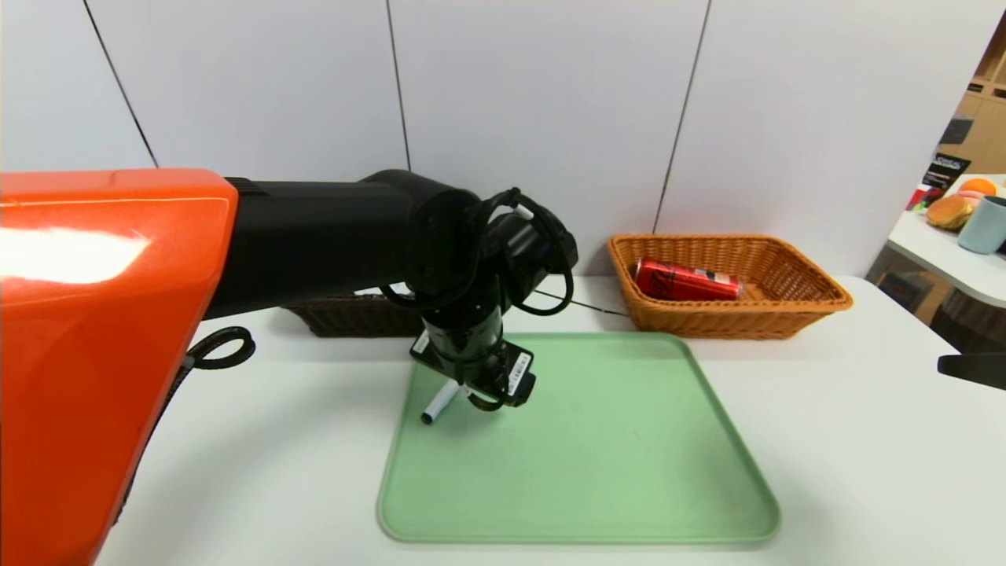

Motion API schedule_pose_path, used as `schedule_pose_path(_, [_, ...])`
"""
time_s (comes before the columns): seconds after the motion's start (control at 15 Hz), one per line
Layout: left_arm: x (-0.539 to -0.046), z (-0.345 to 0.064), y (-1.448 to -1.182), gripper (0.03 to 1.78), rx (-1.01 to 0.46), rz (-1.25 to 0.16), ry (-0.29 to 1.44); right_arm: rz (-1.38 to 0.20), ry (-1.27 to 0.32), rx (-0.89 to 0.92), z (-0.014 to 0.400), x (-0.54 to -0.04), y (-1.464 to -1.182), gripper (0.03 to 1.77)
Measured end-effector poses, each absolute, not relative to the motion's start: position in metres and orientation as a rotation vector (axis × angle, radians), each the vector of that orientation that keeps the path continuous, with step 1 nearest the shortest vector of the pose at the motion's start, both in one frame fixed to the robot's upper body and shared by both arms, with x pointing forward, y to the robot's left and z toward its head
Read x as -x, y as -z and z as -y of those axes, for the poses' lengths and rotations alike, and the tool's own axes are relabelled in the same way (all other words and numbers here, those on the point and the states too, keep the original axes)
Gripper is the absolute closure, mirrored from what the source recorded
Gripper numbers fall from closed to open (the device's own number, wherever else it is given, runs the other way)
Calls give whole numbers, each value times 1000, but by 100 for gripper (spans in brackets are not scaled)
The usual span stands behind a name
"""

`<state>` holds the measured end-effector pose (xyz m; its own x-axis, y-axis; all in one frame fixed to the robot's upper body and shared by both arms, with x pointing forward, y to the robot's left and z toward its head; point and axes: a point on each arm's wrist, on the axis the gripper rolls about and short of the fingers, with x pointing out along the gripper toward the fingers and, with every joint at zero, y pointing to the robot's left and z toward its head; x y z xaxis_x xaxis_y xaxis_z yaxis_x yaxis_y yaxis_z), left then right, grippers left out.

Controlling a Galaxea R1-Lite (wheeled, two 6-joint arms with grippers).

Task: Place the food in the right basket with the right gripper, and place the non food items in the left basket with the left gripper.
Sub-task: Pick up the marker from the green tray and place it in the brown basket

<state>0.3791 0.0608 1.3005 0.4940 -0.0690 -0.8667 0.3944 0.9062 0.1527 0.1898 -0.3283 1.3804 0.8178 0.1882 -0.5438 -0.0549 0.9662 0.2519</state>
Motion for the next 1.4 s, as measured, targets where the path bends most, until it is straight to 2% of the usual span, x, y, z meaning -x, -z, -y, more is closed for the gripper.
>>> schedule_pose_path(0.2, [-392, -70, -1289, 17, -398, -1040, 285, -611, -147, -241, 328, -190, -1378, 10])
schedule_pose_path(0.53, [-412, -73, -1276, 14, -337, -1041, 318, -601, -151, -242, 328, -191, -1377, 10])
schedule_pose_path(1.4, [-429, -79, -1266, 12, -262, -1047, 331, -621, -171, -241, 327, -194, -1374, 10])
